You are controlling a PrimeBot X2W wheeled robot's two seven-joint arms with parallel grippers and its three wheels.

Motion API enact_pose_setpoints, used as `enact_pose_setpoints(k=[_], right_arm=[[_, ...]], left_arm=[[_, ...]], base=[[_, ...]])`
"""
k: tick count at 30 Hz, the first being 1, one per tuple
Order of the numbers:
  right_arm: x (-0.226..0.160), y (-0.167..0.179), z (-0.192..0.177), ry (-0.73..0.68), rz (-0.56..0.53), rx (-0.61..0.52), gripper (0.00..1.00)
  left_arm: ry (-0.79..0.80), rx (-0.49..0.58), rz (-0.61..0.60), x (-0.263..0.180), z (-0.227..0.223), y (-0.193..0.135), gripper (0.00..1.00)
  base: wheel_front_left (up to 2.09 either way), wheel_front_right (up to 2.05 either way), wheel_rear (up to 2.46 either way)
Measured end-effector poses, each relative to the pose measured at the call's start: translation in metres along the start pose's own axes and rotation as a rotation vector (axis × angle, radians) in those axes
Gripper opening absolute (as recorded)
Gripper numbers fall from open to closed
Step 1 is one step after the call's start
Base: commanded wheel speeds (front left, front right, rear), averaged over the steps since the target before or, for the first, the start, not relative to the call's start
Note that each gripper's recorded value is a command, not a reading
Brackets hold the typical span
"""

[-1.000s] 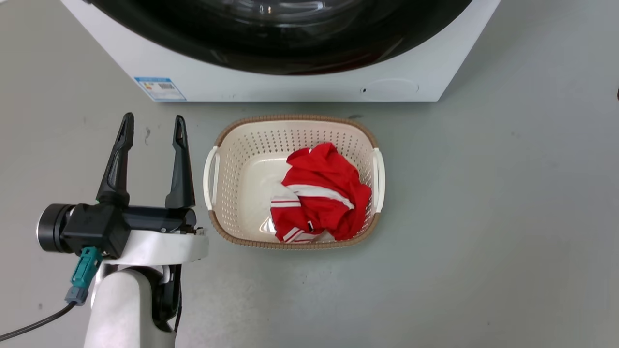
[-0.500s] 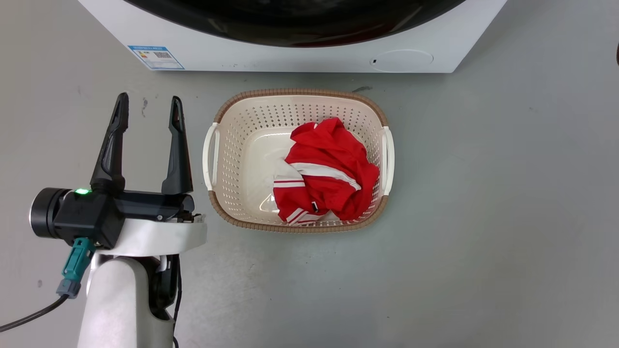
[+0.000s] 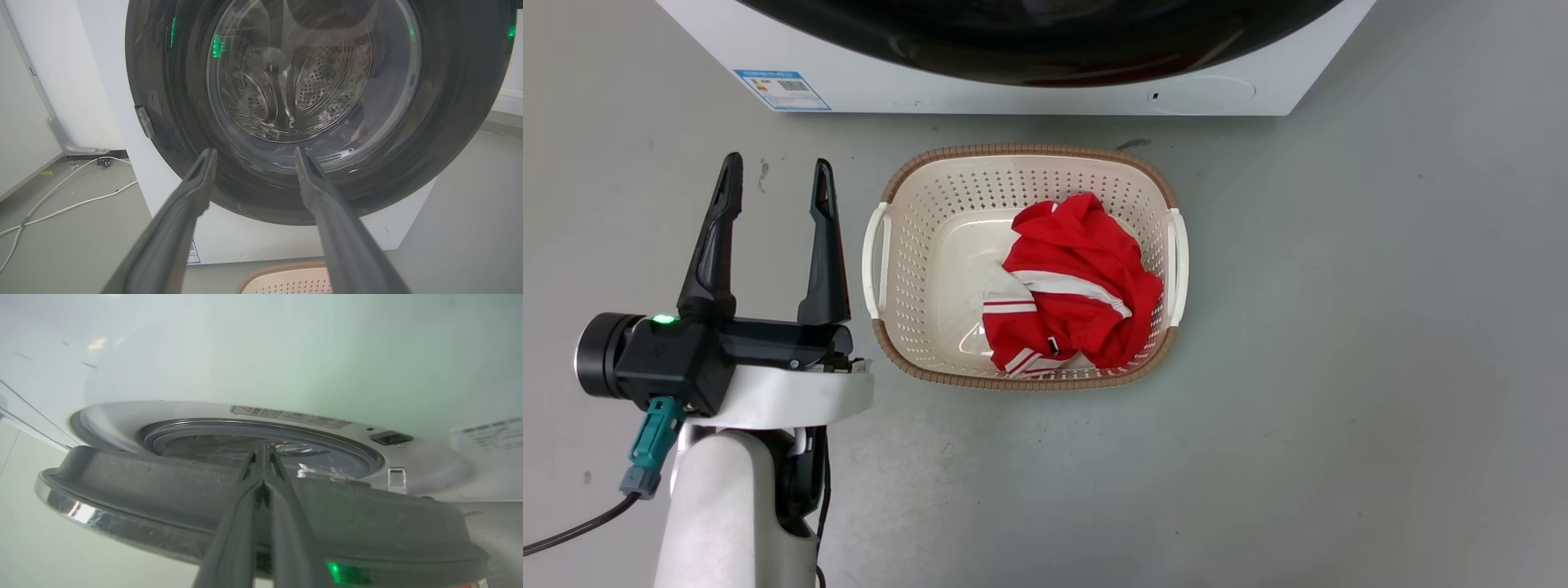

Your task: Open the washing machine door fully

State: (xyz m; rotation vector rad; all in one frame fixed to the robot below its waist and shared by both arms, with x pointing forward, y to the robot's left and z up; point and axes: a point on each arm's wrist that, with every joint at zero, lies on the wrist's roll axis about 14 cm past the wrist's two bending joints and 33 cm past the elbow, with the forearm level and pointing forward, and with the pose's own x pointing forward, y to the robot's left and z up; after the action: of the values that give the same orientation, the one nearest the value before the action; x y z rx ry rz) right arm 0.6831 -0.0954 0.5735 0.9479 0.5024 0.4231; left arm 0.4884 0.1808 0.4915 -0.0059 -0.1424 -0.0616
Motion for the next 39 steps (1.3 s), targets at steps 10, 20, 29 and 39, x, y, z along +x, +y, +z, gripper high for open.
enact_pose_setpoints(k=[10, 20, 29, 39], right_arm=[[-0.033, 0.018, -0.049, 0.196, 0.054, -0.019, 0.0], [-0.076, 0.053, -0.119, 0.369, 0.146, -0.029, 0.0], [-0.108, 0.093, -0.177, 0.482, 0.269, -0.027, 0.0], [-0.117, 0.117, -0.231, 0.583, 0.355, -0.021, 0.0]], left_arm=[[-0.039, -0.007, -0.012, -0.008, 0.024, -0.007, 1.0], [-0.078, -0.012, -0.031, -0.037, 0.055, -0.018, 1.0], [-0.09, -0.002, -0.03, -0.066, 0.071, -0.02, 1.0], [-0.091, 0.011, 0.006, -0.083, 0.076, -0.009, 1.0]], base=[[0.0, 0.0, 0.0], [0.0, 0.0, 0.0], [0.0, 0.0, 0.0], [0.0, 0.0, 0.0]])
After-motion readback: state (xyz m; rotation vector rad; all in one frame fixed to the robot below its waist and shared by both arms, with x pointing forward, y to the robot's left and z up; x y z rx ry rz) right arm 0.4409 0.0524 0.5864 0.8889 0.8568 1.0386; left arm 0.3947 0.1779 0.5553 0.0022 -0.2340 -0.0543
